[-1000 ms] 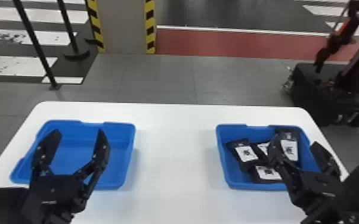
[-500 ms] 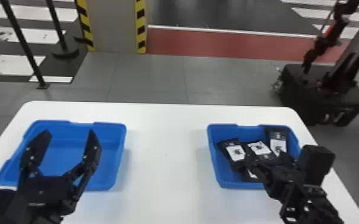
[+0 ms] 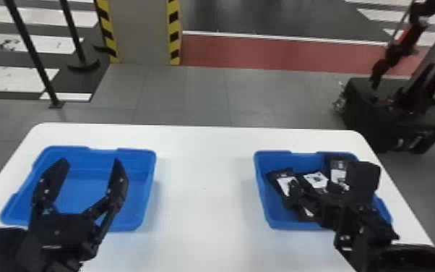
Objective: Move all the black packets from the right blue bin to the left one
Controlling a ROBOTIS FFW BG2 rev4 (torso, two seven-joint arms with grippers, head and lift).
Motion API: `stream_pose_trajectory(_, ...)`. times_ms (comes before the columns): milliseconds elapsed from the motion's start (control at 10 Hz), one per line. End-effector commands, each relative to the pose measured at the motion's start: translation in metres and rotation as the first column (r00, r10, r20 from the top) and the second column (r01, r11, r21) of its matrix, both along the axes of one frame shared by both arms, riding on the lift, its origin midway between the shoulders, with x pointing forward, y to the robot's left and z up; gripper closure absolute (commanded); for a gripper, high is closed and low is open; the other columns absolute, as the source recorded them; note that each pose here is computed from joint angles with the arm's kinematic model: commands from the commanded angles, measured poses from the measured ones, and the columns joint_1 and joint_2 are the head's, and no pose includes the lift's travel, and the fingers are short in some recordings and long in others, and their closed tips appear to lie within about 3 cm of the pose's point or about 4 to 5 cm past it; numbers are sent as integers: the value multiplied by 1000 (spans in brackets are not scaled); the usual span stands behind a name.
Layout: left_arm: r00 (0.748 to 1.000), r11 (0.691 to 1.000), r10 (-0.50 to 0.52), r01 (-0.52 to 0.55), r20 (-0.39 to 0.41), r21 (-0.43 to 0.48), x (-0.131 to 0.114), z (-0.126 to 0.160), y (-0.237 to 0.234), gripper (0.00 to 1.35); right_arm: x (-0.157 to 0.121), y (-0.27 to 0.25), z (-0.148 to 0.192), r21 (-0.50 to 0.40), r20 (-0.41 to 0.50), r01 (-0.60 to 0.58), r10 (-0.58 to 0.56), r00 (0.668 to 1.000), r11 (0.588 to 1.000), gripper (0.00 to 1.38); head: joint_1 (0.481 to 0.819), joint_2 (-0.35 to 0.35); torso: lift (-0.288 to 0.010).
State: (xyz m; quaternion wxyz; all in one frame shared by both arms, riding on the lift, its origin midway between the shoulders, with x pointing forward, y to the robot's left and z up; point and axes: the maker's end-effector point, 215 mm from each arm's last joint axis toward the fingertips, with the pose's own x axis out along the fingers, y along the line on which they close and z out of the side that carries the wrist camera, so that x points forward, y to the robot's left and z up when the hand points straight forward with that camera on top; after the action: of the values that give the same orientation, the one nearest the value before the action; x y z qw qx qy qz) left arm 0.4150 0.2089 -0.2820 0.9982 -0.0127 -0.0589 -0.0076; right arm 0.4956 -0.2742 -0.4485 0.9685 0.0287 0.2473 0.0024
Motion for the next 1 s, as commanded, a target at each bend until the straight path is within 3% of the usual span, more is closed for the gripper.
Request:
stream_pose_trajectory(0, 1000, 1000, -1, 1, -1, 1, 0, -1, 0, 289, 8, -1, -8, -4, -40, -5, 5, 999, 1000, 251, 695, -80, -110)
stream_pose_trajectory(500, 1000, 1000, -2, 2, -4, -6, -2, -4, 1, 289, 27, 0, -38, 8, -111, -42, 42, 993, 999, 259, 695, -79, -110)
stream_pose_trajectory(900, 1000, 1000, -7, 7, -8, -6, -1, -7, -1, 289, 30, 23, -41, 45, -109, -76, 80, 991, 996, 289, 695, -61, -110)
